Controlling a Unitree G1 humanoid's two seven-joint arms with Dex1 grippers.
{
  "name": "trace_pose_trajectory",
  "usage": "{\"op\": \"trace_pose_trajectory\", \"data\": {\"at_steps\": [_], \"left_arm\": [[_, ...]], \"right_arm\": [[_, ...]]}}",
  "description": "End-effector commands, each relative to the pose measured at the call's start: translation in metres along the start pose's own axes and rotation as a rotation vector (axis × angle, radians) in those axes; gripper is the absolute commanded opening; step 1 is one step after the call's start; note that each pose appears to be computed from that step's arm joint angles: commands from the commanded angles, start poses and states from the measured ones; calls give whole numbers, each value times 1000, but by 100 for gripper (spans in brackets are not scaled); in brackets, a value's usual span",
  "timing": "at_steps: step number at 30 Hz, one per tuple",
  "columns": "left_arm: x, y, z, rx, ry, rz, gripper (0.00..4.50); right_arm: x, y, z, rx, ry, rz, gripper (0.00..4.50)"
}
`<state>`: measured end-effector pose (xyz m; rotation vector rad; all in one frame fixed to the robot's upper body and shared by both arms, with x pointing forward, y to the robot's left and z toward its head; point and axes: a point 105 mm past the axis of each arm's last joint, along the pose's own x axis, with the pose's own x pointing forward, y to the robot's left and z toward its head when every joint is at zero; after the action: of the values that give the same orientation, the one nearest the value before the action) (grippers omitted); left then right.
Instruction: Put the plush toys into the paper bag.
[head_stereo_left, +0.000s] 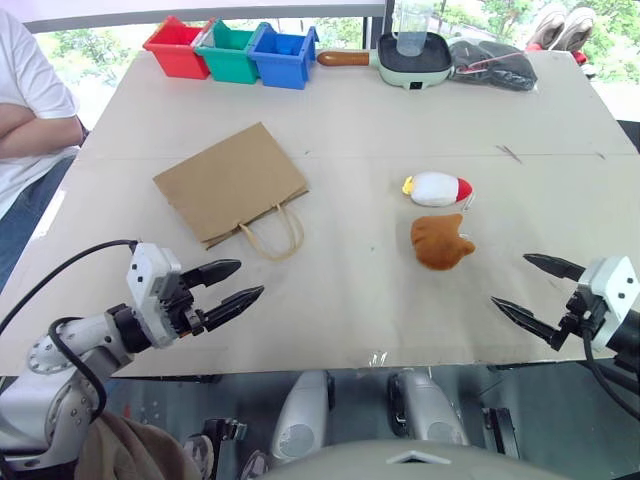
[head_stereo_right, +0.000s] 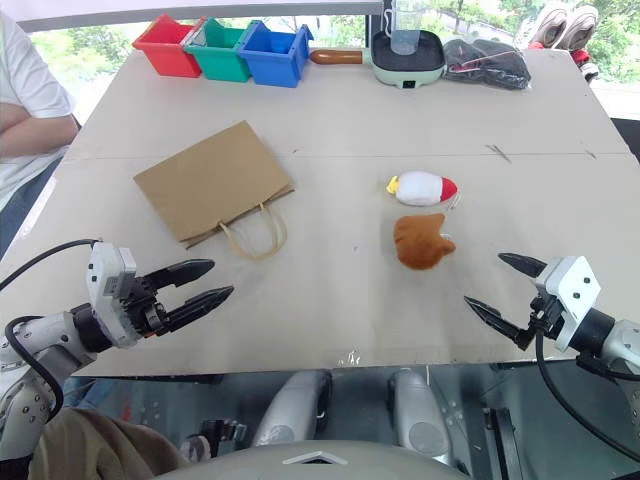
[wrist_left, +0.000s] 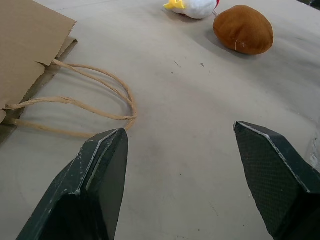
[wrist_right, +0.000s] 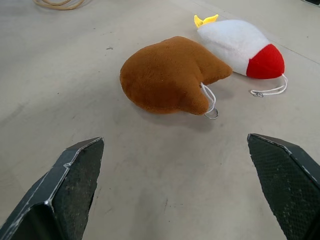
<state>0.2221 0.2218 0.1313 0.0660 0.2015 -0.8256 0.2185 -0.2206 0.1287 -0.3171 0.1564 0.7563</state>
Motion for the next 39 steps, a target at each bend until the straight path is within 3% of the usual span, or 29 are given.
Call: {"op": "trace_pose_trajectory", "data": {"at_steps": [1, 4, 9, 16, 23, 26, 29, 32, 34, 36, 39], "left_arm": [[3, 15, 16, 88, -33, 68, 368], [2, 57, 30, 285, -10, 258, 368], [2, 79, 34, 558, 92, 268, 368], [17, 77, 20, 802, 186, 136, 368], [48, 71, 14, 865, 151, 48, 368], [60, 66, 13, 833, 121, 6, 291], [68, 60, 16, 787, 66, -3, 148], [77, 43, 39, 545, -156, -16, 20], [82, 25, 60, 345, -310, -74, 6], [86, 12, 72, 210, -378, -120, 6], [94, -14, 85, 69, -430, -214, 0]], "right_arm": [[4, 6, 14, -21, -74, -3, 450], [23, 26, 26, 5, -161, 37, 450], [38, 36, 41, -6, -204, 66, 450], [48, 45, 54, -18, -226, 88, 450], [54, 48, 63, -11, -235, 76, 450], [58, 47, 62, -4, -223, 49, 450], [60, 49, 64, 0, -237, 30, 450], [67, 50, 62, 0, -244, -7, 450], [73, 50, 59, 23, -237, -13, 450], [82, 53, 58, 46, -236, 15, 450], [114, 62, 64, 44, -262, 90, 330]]}}
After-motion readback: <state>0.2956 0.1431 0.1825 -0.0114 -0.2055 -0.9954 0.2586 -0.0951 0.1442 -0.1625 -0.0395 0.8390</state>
